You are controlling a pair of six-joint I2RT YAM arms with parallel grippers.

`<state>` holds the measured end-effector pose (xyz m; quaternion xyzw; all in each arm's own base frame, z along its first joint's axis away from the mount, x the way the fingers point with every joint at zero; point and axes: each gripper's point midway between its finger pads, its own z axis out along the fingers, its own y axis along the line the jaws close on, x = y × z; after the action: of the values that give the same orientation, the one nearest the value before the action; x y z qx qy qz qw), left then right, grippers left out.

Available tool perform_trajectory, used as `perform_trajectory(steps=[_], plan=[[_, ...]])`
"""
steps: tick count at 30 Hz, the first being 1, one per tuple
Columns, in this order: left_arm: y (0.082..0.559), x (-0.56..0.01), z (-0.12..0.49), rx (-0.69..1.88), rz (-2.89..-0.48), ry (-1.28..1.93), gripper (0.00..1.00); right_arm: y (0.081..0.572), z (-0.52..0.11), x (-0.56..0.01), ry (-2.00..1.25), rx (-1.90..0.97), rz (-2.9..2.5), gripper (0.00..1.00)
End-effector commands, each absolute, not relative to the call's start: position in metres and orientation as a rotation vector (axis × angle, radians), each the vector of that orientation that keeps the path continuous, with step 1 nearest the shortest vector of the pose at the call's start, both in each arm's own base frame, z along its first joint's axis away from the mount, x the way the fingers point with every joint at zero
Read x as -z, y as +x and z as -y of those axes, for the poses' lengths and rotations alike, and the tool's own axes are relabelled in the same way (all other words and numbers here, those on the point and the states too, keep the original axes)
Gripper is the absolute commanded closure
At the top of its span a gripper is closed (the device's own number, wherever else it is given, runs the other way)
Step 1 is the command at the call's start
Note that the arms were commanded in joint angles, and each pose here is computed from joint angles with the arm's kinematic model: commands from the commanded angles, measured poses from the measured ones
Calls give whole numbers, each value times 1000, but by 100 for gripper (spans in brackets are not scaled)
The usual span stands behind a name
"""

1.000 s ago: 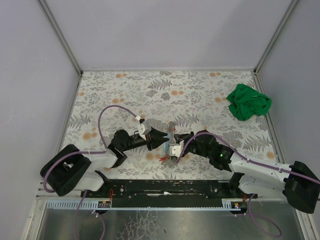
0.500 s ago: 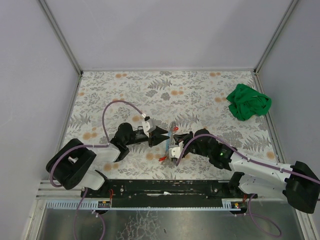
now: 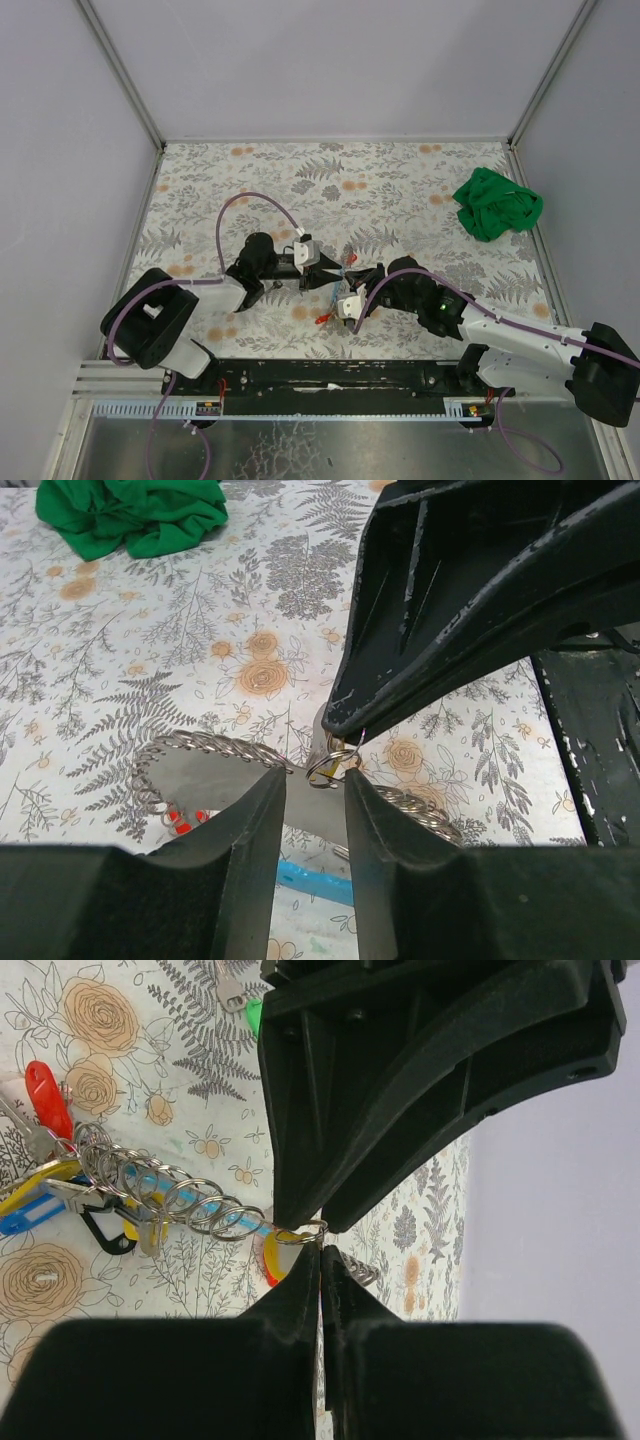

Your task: Put the keys on the keyring

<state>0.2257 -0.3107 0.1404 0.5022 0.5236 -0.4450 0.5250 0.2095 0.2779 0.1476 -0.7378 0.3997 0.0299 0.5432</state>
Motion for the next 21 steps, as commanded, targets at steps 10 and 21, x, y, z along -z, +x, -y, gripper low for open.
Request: perform_trajectory(steps=[10,21], plan=[[219,-136,317,1114,-1202,1328,94,216,-290,-188,-1683,-56,-866,100],[231,-140,308,1055,-1275,1229,100,222,-261,-173,-1615,10,-1020,100]])
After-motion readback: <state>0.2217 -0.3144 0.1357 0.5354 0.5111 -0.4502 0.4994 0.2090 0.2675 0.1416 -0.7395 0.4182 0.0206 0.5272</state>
